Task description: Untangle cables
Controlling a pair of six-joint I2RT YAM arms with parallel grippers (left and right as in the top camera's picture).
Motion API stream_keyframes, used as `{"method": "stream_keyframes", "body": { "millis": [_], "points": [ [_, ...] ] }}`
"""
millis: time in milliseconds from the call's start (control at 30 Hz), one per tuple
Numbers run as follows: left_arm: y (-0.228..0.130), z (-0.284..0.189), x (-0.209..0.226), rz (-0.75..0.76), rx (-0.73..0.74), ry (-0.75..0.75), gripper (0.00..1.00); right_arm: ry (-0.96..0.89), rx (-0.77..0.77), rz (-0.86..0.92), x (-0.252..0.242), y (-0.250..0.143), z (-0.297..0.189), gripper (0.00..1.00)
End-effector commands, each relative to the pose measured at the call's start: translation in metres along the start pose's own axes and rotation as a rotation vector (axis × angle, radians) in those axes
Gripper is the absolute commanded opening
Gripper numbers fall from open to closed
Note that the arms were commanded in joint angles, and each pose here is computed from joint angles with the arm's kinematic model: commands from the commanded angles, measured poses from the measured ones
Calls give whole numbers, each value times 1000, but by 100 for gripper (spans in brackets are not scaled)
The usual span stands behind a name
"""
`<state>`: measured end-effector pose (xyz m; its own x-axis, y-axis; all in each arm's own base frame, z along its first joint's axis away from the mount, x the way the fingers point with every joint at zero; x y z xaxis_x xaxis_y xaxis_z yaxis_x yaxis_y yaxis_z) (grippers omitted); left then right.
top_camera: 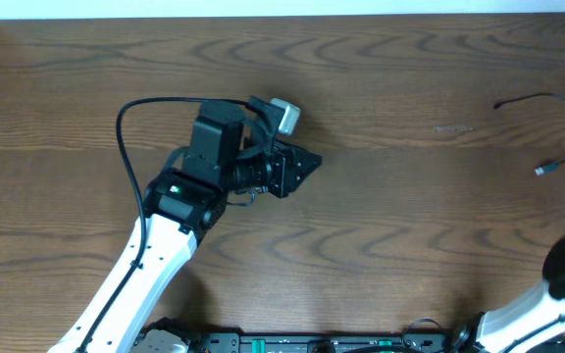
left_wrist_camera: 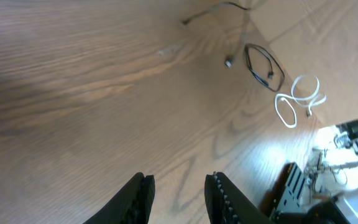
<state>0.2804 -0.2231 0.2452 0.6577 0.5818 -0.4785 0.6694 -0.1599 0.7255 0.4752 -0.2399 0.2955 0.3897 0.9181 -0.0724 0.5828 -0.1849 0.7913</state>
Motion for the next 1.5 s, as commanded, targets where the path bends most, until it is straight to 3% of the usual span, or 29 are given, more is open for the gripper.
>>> {"method": "stream_keyframes", "body": {
  "millis": [0, 300, 467, 600, 833, 1000, 1233, 1467],
  "points": [
    [-1, 2, -17, 96, 8, -44, 32, -41, 47, 19, -28, -2, 38, 1],
    [-9, 16, -42, 183, 29, -61, 32, -264, 104, 246, -112, -10, 76, 1],
    [-9, 21, -55, 238, 23, -86, 32, -447, 123, 395, -174, -33, 67, 1],
    [-12, 25, -56, 247, 34, -93, 33, -431, 113, 454, -200, -37, 57, 1],
    [-18, 37, -49, 229, 66, -92, 32, -101, 45, 327, -141, -7, 74, 1],
    [-23, 42, -55, 239, 85, -107, 32, -60, 72, 151, -95, -6, 96, 1],
    [-25, 43, -59, 257, 90, -118, 32, -16, 175, 40, -43, -41, 146, 1],
    [-28, 43, -58, 250, 101, -116, 32, -149, 334, 143, -58, -105, 187, 1]
  ]
}}
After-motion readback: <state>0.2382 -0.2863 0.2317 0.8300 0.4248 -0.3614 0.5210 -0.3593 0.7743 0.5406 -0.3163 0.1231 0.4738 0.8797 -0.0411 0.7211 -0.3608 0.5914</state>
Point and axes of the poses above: each gripper's point midway between its finger pads, its own z axis out along the fingers, its own x axis along the line the jaws close on, y = z × x, the point moved 2 cm from there along -z, back along the fingers, and after that the axes turned 6 degrees about z, right-handed, at the moved point
